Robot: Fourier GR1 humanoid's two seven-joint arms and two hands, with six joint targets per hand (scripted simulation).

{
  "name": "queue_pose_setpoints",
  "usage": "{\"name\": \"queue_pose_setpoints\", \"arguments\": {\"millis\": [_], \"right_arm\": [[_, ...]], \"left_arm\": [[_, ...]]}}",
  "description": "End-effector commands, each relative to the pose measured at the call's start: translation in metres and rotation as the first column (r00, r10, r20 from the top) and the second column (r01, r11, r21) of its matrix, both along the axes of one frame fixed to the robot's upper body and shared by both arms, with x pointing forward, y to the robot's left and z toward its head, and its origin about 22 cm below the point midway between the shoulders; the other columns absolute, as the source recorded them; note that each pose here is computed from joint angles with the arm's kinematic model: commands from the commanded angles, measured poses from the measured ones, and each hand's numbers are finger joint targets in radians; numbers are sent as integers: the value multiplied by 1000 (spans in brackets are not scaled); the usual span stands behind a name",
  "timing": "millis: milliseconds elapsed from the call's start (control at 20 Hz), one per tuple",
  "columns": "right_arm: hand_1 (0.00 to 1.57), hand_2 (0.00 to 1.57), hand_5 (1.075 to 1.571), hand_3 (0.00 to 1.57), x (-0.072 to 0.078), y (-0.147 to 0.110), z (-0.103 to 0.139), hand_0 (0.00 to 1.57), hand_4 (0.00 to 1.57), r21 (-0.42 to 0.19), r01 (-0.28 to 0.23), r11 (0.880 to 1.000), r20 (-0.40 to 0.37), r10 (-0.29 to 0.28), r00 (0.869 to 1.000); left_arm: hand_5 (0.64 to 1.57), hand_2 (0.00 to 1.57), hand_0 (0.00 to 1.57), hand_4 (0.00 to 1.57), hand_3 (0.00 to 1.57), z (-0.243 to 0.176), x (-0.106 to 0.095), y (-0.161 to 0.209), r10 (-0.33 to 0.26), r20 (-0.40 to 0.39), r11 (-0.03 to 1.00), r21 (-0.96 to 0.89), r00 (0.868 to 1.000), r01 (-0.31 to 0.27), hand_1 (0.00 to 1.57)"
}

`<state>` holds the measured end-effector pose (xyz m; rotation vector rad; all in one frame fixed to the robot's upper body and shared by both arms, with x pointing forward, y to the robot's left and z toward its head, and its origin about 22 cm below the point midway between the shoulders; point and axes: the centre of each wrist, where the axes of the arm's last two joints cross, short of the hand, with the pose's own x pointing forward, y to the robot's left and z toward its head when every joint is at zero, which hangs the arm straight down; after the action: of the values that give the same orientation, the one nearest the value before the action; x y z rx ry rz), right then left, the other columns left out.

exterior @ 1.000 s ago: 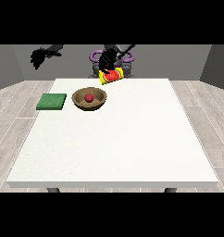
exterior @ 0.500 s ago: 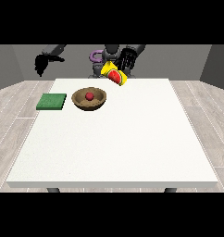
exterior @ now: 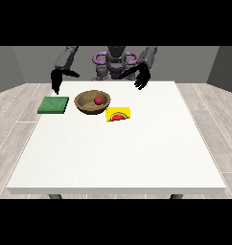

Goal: Pick the cup and pour the ball into the bowl, then pick the bowl and place it on the pad

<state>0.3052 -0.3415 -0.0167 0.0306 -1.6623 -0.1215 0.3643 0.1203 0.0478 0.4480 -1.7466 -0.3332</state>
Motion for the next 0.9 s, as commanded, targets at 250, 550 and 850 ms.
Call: {"name": "queue_pose_setpoints", "arguments": {"millis": [250,550,850], "right_arm": [[0,0,1569,0,10,43,-24,0,324,28,101,995,-36,-100,994],[0,0,1567,0,35,46,-17,0,259,56,122,991,8,-123,992],[0,0,1562,0,38,52,-33,0,201,42,100,994,-69,-97,993]], "left_arm": [[1563,0,0,0,0,-24,-26,37,-200,78,946,-243,977,213,0],[1565,0,0,0,0,-9,-16,86,-194,117,953,-212,974,215,0],[1565,0,0,0,0,-23,-29,101,-168,76,956,-232,983,181,0]]}}
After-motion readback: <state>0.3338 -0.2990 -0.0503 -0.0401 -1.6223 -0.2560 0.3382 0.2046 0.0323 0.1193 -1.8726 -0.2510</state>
